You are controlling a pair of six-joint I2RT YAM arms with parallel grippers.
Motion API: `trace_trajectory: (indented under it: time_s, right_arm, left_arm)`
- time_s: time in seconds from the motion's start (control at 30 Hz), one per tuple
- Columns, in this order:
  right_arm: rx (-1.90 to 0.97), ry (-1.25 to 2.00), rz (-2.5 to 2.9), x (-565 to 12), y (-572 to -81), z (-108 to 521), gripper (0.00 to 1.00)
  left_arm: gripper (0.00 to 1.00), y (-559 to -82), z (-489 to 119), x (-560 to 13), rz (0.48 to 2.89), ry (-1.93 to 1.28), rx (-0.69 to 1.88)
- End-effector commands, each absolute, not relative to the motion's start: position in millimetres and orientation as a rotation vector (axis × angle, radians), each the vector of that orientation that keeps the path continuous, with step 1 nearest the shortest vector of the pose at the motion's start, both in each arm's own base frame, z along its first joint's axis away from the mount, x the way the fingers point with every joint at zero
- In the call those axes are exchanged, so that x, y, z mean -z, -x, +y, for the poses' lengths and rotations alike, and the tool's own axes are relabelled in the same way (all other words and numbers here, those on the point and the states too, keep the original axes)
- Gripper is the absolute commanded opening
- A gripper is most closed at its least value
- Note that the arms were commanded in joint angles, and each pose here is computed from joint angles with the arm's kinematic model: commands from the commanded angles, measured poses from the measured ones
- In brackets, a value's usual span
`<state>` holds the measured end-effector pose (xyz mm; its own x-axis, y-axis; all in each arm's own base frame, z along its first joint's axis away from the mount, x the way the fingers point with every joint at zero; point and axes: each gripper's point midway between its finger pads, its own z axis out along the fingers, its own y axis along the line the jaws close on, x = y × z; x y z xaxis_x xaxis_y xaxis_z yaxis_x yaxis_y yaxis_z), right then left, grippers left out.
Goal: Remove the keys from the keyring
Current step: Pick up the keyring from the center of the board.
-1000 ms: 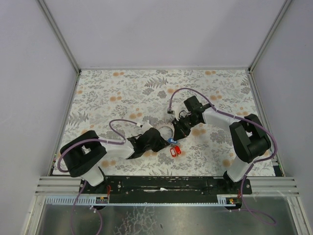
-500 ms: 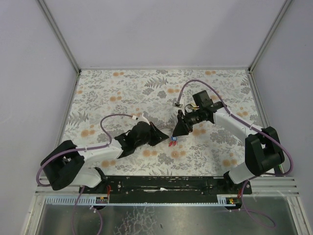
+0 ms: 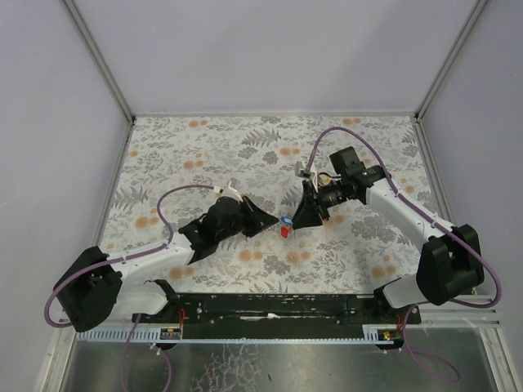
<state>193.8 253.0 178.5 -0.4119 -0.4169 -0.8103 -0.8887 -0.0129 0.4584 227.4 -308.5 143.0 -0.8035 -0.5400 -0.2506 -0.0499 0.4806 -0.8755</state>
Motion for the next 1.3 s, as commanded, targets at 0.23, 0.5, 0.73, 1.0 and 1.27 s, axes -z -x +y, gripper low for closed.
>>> trace_trajectory:
  time_s: [0.23, 0.5, 0.73, 1.0, 1.27]
  right_arm:
    - [-1.465, 1.363, 1.736, -212.2, -193.5, 253.7, 0.40]
    - [-1.531, 1.327, 1.731, -217.4, -193.6, 255.6, 0.42]
    - [-1.545, 1.279, 1.719, -225.9, -199.7, 249.6, 0.42]
    - [-1.508, 1.304, 1.714, -222.2, -199.9, 243.9, 0.42]
    - [-1.516, 1.311, 1.711, -219.7, -197.9, 243.3, 0.43]
  left_arm:
    - [0.00, -240.4, -313.2, -201.1, 2.068, 0.599, 1.521]
    - [0.00, -244.4, -303.3, -214.1, 2.014, 0.781, 1.636]
    - [0.00, -248.7, -304.9, -221.1, 2.035, 0.662, 1.578]
    - [0.00, -240.7, -304.7, -225.3, 1.915, -0.161, 1.263]
    - [0.00, -225.6, -291.0, -241.0, 1.669, -0.595, 1.060]
